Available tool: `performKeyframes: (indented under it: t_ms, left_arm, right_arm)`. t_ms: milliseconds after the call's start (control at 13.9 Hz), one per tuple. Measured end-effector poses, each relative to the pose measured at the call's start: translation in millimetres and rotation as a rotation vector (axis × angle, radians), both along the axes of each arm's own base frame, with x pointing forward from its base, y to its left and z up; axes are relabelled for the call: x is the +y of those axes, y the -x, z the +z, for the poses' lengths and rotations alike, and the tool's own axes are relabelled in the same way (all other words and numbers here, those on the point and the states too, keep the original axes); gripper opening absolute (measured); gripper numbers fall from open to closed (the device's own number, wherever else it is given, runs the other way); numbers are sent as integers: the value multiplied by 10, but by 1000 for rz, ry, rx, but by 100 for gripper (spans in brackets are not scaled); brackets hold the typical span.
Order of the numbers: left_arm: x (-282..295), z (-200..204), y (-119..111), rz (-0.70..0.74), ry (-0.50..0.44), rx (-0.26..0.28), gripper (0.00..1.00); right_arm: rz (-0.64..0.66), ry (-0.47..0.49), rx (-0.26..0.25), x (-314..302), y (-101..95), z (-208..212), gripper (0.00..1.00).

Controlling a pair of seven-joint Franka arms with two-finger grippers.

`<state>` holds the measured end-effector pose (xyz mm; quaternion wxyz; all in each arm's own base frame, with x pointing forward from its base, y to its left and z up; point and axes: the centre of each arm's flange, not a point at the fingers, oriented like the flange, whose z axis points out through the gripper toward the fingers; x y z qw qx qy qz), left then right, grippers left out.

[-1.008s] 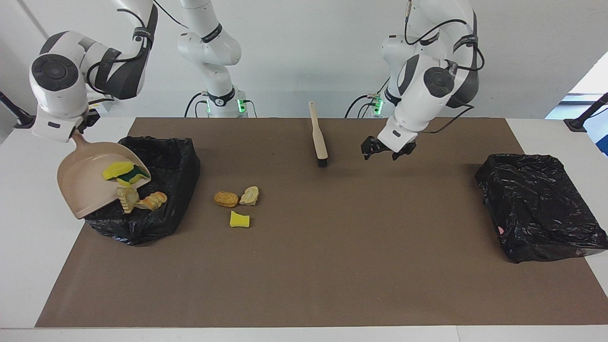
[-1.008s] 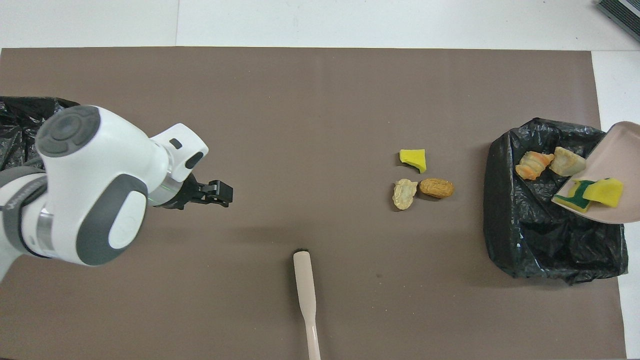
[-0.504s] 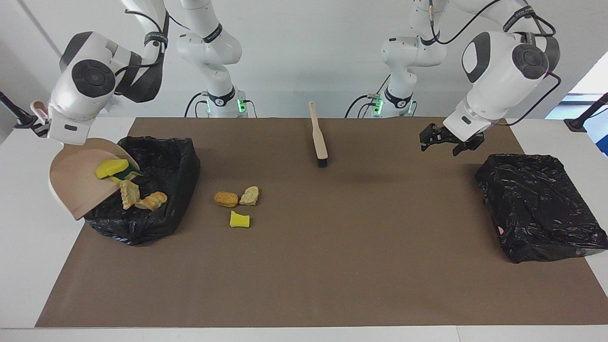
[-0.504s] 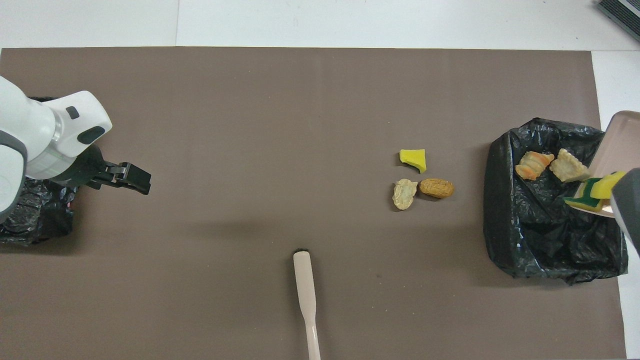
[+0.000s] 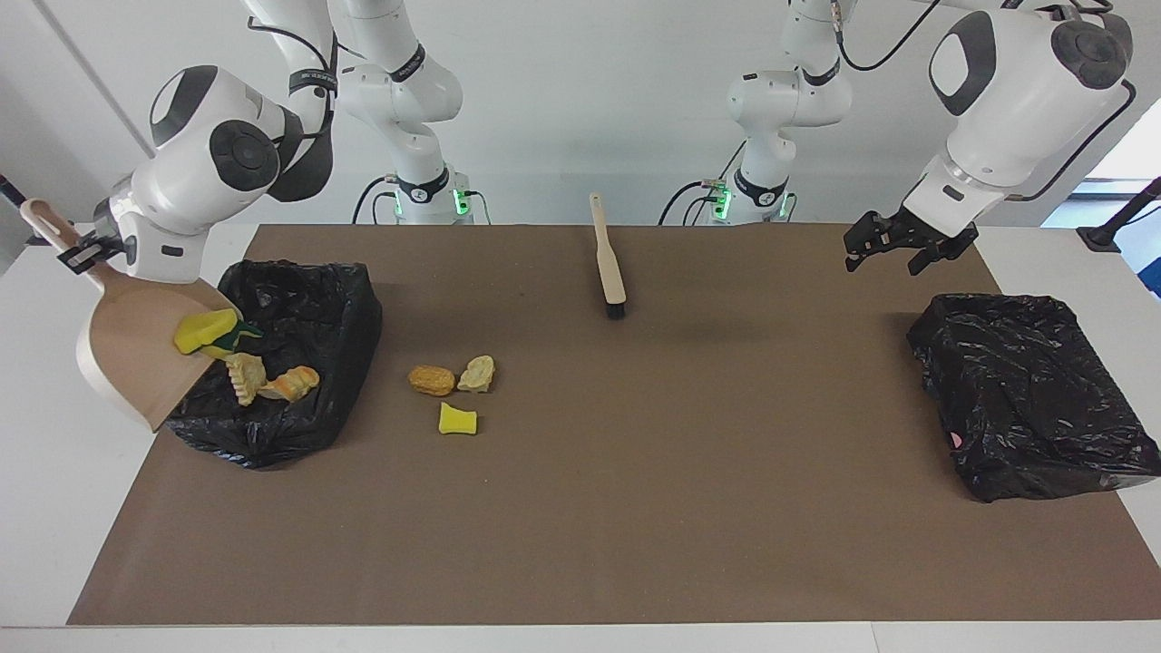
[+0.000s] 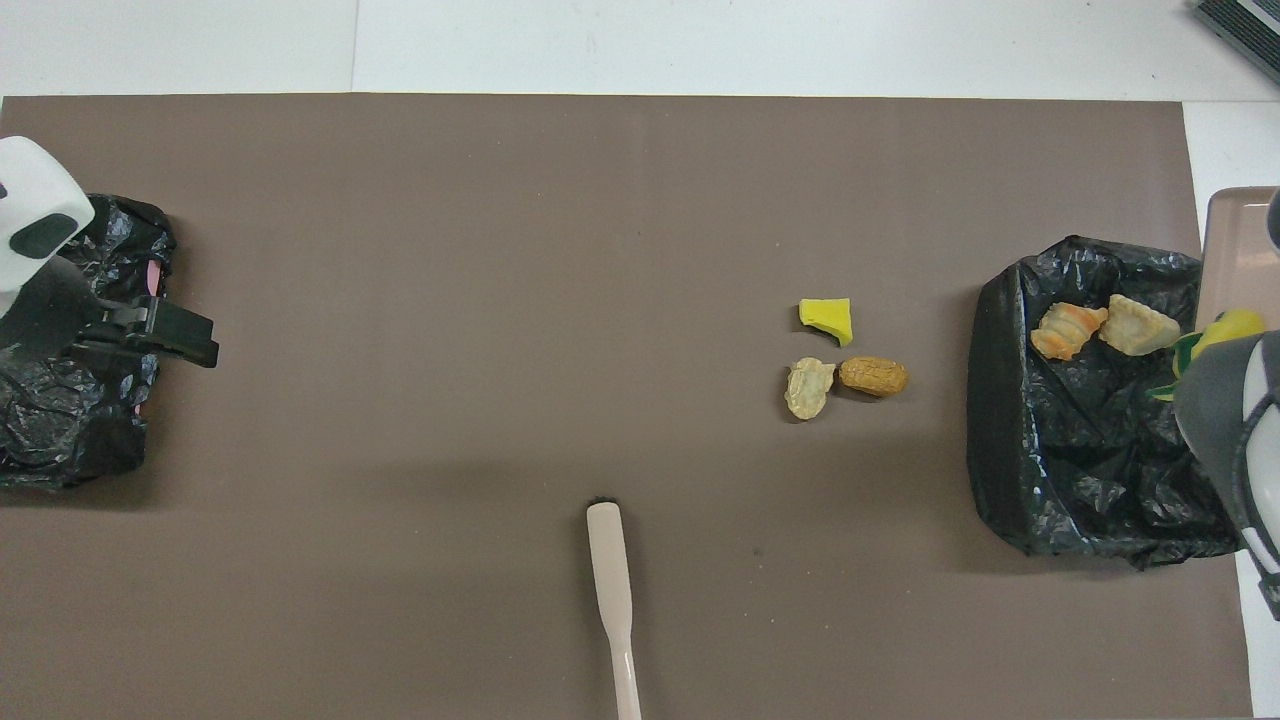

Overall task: Sweep and dump trash in bin
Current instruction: 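Tip the dustpan over the bag with the right gripper while the left gripper withdraws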

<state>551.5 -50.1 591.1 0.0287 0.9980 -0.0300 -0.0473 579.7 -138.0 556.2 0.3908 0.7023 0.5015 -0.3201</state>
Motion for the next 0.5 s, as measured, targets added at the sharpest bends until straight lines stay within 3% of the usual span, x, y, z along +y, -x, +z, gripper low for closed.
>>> performKeyframes:
  t_ms: [504]
  left_arm:
    - [43,29,11,24,-15,-5,100]
  right_arm:
    - [39,13,63,11,33,467,32]
